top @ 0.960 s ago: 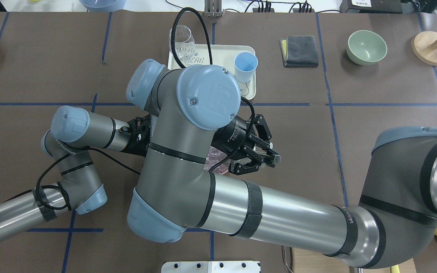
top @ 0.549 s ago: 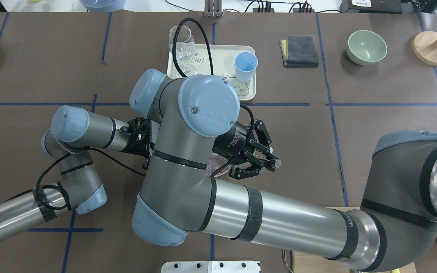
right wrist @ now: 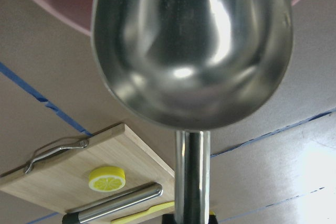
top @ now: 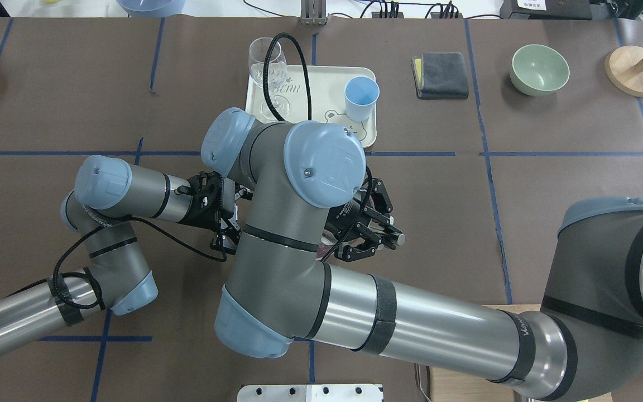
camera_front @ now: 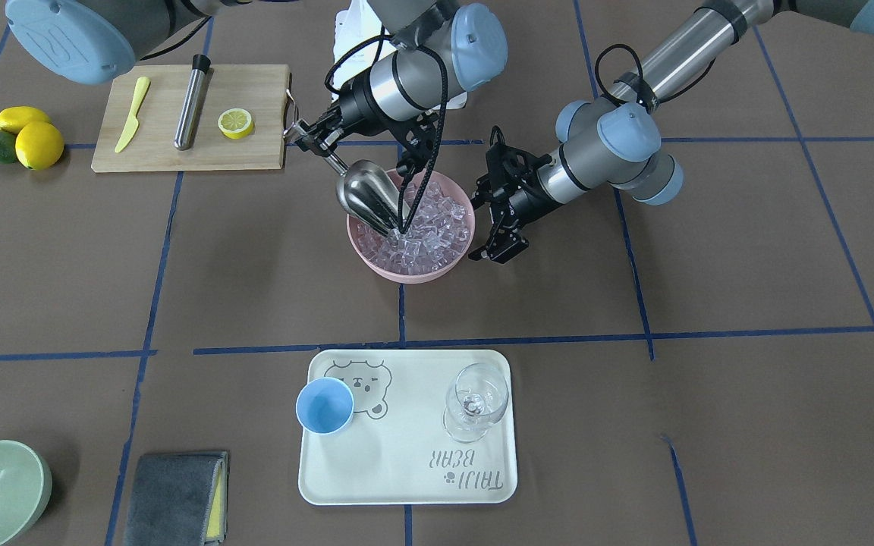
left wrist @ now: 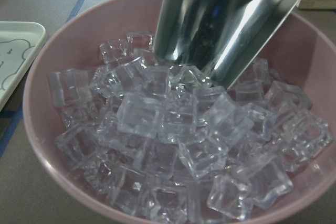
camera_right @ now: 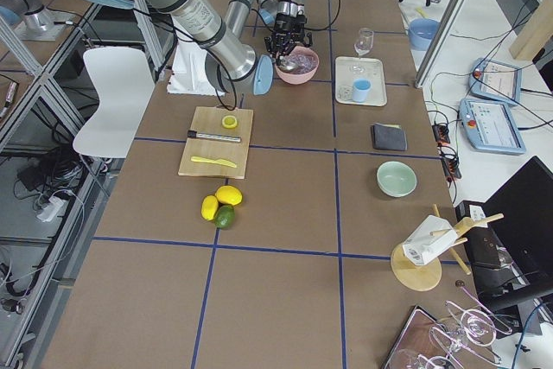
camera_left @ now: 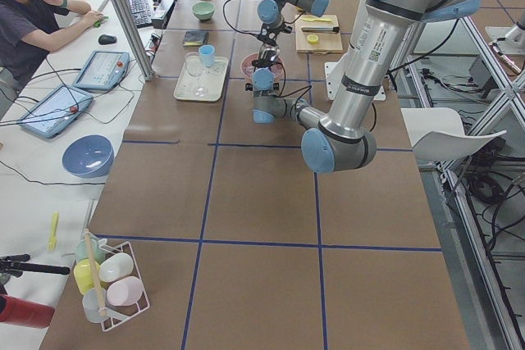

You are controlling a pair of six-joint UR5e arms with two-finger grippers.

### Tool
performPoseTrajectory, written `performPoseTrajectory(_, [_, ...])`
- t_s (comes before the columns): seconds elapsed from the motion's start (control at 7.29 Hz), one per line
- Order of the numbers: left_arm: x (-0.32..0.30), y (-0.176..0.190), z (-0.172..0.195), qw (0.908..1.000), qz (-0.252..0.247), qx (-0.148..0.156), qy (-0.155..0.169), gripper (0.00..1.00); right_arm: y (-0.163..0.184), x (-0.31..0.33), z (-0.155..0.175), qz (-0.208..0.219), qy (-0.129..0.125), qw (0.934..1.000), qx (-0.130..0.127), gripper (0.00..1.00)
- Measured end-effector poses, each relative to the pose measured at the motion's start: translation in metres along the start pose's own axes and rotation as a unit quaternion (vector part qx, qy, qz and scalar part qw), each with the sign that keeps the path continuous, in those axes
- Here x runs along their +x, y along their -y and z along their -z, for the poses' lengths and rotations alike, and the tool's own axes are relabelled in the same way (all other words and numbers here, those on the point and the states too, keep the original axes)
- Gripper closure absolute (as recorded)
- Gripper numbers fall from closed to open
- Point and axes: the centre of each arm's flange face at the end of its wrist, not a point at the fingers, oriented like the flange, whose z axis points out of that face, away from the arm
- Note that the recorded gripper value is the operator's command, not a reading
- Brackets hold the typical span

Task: Put ice in cup with scoop
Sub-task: 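Dig the scoop into the ice cubes while the left gripper holds the bowl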

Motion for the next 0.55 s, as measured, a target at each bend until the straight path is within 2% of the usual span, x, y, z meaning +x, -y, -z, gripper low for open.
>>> performPoseTrajectory(0.55, [0.000,-0.001,0.000,1.0000,0.000,0.000,0.000,0.00,0.014,0.006,-0.023,-0.002,0.000,0.9989,0.048,1.00])
